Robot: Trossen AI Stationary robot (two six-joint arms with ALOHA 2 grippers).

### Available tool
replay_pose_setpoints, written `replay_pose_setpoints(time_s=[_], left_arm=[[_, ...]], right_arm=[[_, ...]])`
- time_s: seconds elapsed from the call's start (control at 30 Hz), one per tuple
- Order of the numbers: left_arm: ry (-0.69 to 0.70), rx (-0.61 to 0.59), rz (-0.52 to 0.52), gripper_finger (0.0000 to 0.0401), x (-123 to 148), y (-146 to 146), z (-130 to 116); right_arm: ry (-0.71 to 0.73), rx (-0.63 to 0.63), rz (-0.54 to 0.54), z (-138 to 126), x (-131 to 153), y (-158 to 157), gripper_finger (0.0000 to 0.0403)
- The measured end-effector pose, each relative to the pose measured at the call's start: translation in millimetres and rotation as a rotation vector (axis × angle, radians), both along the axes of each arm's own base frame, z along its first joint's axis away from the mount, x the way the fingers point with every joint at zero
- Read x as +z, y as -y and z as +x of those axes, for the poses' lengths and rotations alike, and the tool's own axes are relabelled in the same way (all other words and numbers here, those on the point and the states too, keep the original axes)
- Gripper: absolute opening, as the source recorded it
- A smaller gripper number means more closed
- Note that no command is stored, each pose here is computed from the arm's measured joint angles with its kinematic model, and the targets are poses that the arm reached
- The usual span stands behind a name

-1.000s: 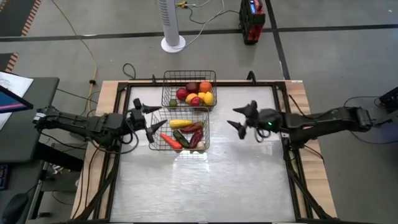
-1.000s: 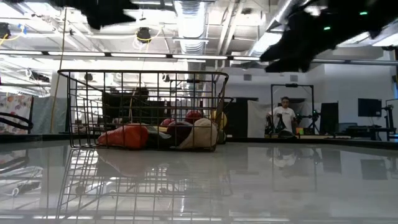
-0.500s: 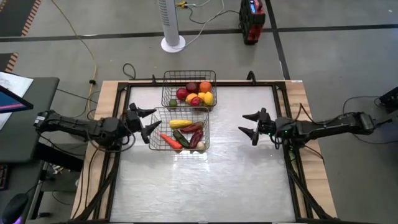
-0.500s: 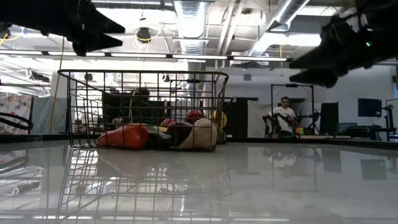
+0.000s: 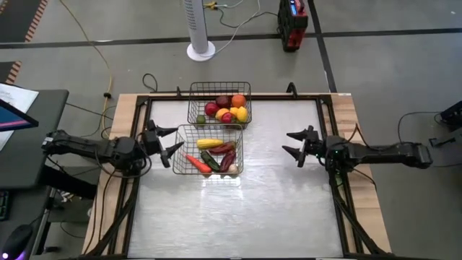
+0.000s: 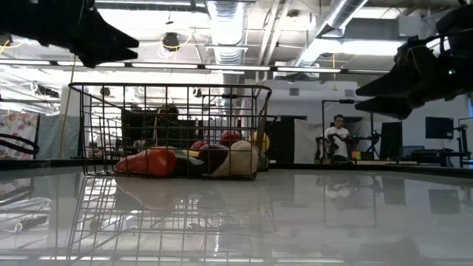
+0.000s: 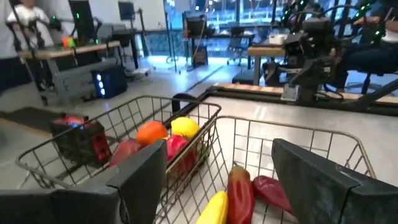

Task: Sort produce into baskets
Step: Return to Home Position

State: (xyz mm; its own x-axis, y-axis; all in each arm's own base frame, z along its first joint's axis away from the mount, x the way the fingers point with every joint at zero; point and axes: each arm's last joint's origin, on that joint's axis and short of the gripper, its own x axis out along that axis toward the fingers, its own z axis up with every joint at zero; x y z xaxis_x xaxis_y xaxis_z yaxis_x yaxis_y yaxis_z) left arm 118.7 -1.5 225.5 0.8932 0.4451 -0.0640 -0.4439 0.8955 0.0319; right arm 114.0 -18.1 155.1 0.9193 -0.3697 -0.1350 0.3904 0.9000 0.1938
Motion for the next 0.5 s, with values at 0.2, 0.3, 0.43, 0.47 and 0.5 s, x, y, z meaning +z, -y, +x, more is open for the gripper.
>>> replay_pose_setpoints(time_s=[0.2,0.3,0.43,0.47,0.5], left_arm=[[0.071,-0.069,0.053,0.0279,-30,2,2],[0.081,-0.086,0.064,0.0279,-37,2,0],[0.052,-0.090,0.074,0.0279,-42,2,-4],[0.046,-0.092,0.076,0.0279,-43,2,-5],[0.042,-0.092,0.078,0.0279,-43,1,-6]], right_arm=[[0.062,0.012,-0.004,-4,6,2,0.0323],[0.095,-0.025,0.014,-6,8,3,0.0315],[0.100,-0.041,0.013,-6,8,5,0.0313],[0.097,-0.041,0.013,-7,8,5,0.0313],[0.094,-0.041,0.013,-7,8,5,0.0313]])
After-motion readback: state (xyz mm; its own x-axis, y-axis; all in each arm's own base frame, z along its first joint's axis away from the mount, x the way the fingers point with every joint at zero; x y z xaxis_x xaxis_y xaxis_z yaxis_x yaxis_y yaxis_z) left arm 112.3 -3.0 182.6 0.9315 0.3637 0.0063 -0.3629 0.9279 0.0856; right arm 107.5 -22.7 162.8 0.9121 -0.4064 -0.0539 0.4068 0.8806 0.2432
